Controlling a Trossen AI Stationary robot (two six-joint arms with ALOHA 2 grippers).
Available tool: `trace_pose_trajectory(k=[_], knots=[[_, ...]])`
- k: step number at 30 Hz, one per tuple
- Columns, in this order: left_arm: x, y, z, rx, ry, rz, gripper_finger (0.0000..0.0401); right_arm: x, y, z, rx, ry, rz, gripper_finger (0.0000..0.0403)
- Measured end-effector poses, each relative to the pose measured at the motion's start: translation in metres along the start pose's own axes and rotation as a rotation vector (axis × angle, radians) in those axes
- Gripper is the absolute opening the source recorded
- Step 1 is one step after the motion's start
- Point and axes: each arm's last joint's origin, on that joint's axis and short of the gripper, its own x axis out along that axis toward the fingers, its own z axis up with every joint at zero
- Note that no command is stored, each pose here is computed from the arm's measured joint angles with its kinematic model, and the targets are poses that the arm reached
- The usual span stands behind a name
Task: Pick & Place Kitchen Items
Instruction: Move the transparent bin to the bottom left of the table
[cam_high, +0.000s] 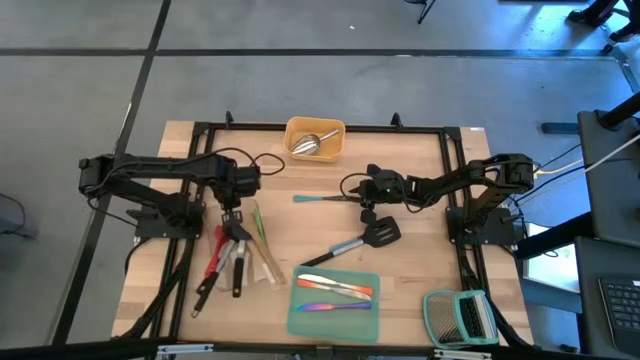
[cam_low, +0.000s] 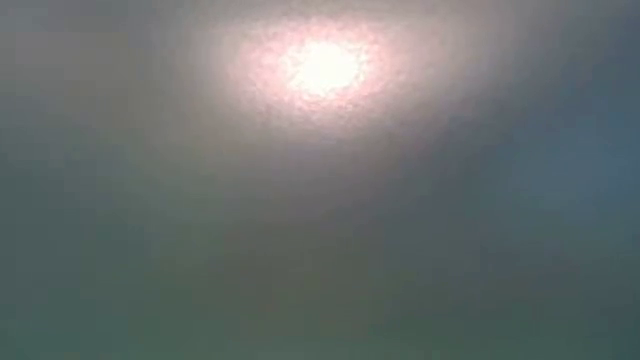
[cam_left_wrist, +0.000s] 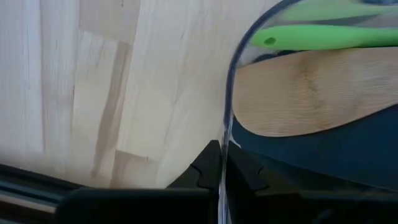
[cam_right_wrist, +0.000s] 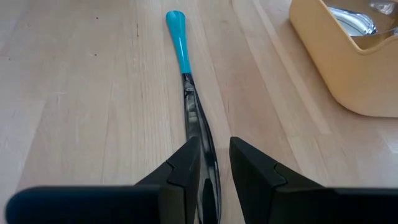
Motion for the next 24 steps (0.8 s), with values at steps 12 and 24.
trace_pose_trajectory(k=[12, 24], knots=[[-0.001, -0.023, -0.01, 0.218, 0.068, -0.076, 0.0003, 0.0, 0.0, -0.001, 0.0, 0.005, 0.001, 0.009], [-0.002, -0.045, -0.018, 0.178, 0.089, -0.104, 0.0003, 0.0, 0.0, -0.001, 0.003, 0.006, 0.001, 0.0089]])
